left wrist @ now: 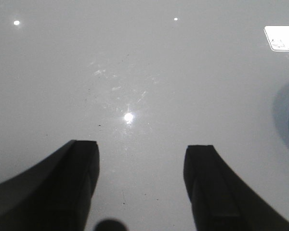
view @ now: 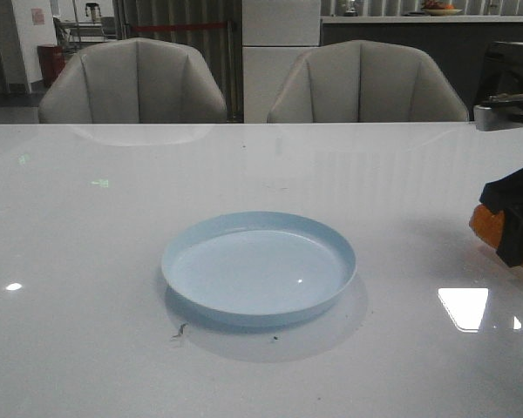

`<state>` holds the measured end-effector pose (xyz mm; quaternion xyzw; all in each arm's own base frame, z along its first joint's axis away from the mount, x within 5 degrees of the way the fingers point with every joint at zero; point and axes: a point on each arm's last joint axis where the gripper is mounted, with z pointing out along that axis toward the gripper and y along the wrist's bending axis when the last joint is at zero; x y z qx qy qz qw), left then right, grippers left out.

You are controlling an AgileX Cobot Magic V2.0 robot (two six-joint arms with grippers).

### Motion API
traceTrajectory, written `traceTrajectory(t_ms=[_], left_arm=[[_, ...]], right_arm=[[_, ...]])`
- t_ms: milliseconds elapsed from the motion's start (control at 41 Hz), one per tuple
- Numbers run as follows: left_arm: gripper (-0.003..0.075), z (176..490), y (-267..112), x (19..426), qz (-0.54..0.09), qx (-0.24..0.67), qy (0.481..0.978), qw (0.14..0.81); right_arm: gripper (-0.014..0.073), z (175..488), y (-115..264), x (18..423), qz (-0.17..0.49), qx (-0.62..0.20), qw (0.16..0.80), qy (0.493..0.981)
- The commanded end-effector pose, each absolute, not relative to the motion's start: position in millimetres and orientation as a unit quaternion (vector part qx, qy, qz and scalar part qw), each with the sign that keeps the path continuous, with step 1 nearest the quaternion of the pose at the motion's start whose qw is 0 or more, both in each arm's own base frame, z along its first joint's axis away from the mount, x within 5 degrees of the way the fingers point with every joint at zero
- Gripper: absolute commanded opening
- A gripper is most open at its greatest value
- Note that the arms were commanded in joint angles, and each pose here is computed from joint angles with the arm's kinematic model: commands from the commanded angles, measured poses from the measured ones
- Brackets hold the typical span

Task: Place corn on plate with both arms
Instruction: 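Lift the corn and carry it over the plate, lower it in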

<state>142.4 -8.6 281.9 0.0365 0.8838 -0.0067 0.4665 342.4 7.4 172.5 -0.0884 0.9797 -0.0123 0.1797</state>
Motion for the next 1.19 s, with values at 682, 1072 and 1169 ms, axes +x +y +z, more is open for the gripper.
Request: traceTrajectory(t_ms=[682, 1072, 1169], left_arm=[[0.0462, 299.2, -8.7, 146.8, -0.01, 0.032, 0.854, 0.518], [0.0462, 299.2, -8.7, 146.8, -0.01, 0.032, 0.854, 0.518], [0.0455, 299.2, -8.7, 146.8, -0.01, 0.032, 0.854, 0.518]], right_arm=[[0.0258, 278.2, 118.3, 364.4, 0.002, -0.345, 0.291, 0.892], [0.0258, 263.9, 205.9, 342.2, 0.041, -0.435, 0.307, 0.845], [0.0258, 252.8, 215.3, 343.0, 0.044, -0.444, 0.302, 0.843]])
